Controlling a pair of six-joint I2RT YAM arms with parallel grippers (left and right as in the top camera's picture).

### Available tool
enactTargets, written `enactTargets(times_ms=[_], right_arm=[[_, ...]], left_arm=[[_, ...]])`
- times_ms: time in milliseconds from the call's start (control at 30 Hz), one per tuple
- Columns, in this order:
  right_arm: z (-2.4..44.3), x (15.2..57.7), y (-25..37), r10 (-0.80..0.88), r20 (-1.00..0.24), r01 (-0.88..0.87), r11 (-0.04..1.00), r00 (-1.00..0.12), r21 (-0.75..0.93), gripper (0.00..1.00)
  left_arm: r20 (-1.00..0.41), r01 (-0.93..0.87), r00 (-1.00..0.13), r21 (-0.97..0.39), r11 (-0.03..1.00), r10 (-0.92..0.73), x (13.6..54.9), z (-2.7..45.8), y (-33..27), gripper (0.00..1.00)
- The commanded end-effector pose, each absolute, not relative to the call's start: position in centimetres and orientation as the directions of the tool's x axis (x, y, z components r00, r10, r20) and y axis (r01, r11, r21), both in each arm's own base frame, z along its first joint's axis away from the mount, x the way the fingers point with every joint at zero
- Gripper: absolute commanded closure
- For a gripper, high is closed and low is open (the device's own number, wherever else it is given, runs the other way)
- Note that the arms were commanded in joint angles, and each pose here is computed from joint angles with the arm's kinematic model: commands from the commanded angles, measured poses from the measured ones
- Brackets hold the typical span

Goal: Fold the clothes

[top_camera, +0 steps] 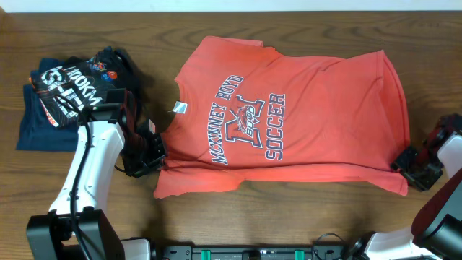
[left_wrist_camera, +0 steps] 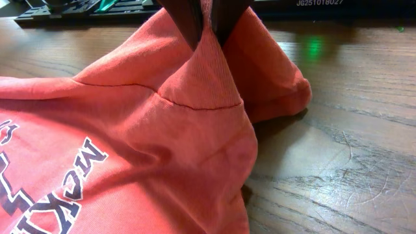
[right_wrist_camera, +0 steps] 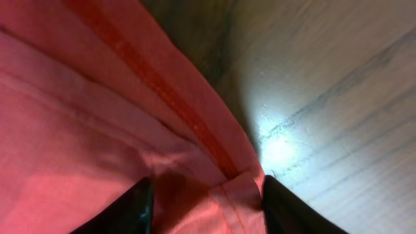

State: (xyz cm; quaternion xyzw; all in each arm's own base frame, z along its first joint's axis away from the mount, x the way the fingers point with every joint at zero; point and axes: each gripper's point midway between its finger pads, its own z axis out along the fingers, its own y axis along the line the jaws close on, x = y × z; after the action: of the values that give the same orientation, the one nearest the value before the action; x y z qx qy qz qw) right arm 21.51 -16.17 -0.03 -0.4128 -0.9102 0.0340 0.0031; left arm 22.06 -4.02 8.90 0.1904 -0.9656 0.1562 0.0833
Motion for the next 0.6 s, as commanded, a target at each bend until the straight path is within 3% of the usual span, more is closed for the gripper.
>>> enactTargets(times_ms=[0,100,133,567], right_arm=[[-0.5,21.0,-15.9,0.766,-0.017,0.765,0.639,-0.642,-0.075,0.62],[-0.7,20.7,-15.6,0.766,-0.007,0.765,0.64,-0.642,-0.076,0.96],[-0.7,20.6,-15.6,0.766,-0.004,0.764,0.64,-0.642,-0.076,0.99],[1.2,18.2,-16.0,0.776,0.08,0.758,0.629,-0.626,-0.173,0.99]], left_arm=[[0.211,-0.389,-0.916,-0.269,0.881,-0.34,22.0,9.0,-3.8,0.94],[0.211,-0.389,-0.916,-0.269,0.881,-0.34,22.0,9.0,-3.8,0.94],[0.211,-0.389,-0.916,-0.269,0.881,-0.34,22.0,9.0,-3.8,0.94],[0.211,-0.389,-0.916,-0.269,0.881,-0.34,22.0,9.0,-3.8,0.94]])
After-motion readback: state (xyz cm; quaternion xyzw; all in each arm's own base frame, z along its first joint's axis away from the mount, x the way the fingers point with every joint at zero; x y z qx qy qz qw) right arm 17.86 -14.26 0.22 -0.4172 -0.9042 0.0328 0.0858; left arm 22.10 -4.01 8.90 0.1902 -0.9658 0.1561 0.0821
